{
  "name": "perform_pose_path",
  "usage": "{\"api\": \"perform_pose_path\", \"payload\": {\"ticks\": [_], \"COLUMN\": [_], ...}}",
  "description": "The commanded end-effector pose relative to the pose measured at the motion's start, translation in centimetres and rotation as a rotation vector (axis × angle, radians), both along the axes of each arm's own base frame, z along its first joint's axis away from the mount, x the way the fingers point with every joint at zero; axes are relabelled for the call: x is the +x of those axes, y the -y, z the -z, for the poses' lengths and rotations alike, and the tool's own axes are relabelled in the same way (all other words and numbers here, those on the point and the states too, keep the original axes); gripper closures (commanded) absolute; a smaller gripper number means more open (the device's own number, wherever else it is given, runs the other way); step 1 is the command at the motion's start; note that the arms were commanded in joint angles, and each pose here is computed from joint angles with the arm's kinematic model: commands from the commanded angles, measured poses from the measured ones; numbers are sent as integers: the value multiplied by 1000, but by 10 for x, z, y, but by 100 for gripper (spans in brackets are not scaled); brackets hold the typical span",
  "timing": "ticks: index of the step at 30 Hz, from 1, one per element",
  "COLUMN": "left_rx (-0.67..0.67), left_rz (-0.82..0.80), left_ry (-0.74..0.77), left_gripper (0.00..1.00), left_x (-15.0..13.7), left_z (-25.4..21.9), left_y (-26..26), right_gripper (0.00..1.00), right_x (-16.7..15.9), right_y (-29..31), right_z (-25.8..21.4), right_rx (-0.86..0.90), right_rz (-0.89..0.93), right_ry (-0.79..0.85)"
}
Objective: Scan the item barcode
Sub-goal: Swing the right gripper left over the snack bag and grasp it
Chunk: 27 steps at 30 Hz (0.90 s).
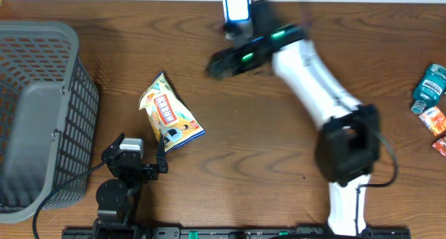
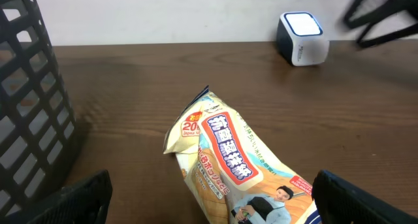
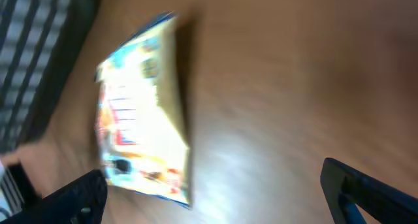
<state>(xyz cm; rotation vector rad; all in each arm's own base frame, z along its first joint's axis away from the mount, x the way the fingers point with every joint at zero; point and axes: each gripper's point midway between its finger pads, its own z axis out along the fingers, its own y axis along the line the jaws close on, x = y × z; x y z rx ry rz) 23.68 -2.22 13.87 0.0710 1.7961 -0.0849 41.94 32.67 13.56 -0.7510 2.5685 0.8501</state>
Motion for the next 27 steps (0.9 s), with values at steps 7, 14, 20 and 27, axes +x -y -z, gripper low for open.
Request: {"api": "perform_pose_path", "payload": {"ticks": [7,14,20,27], "left_rx": [-3,-3,-3,-3], "left_rz": [1,1,1,1], "left_ry": [-37,-37,-37,-37], "left_gripper": [2,2,2,2], "left_x": [-2,-2,-2,-2], "left_z": [13,13,13,13], "left_y": [0,0,0,0], "right_gripper": [1,1,8,99], "right_x": [-40,-62,-63,-62], "right_y": [-95,-131,-122,-98], "right_z": [35,75,124,145], "right_rx": [-167,-195,-286,-360], "right_rz": [24,51,161,215], "right_ry": [182,182,121,50]}}
